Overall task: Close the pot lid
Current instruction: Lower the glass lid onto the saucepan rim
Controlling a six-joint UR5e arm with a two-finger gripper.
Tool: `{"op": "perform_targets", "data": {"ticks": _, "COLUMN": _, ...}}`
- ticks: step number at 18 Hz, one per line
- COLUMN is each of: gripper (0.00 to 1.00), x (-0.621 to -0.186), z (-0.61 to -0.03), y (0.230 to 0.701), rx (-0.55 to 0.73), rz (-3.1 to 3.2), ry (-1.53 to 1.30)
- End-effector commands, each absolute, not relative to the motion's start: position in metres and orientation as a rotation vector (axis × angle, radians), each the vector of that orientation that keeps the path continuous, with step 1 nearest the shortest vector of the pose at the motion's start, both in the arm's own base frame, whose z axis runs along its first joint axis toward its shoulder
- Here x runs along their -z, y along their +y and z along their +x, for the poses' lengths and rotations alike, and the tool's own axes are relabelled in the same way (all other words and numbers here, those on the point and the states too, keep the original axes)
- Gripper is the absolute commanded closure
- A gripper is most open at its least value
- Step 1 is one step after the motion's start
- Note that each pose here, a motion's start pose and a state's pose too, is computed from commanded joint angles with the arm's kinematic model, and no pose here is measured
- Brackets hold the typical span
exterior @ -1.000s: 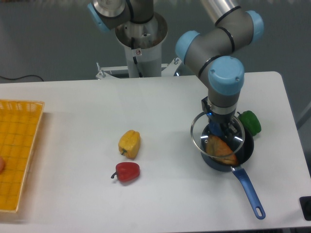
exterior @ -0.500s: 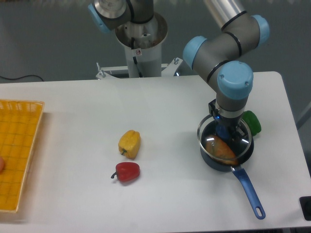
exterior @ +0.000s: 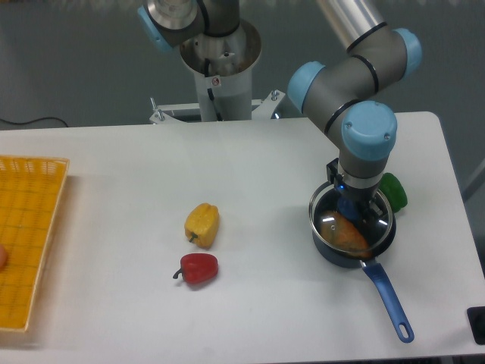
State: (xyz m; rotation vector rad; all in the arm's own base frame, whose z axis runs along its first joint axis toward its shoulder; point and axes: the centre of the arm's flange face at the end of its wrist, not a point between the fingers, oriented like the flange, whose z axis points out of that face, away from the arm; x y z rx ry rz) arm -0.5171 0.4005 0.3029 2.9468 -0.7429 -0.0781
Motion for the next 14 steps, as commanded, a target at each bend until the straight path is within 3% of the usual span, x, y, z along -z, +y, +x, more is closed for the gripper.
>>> {"op": "perform_targets", "data": {"ticks": 14, "gripper": 0.44, "x": -0.299, "z": -0.5198, "y": 0.4008, "rx": 0.089, "rz": 2.948, "ry": -0.743}}
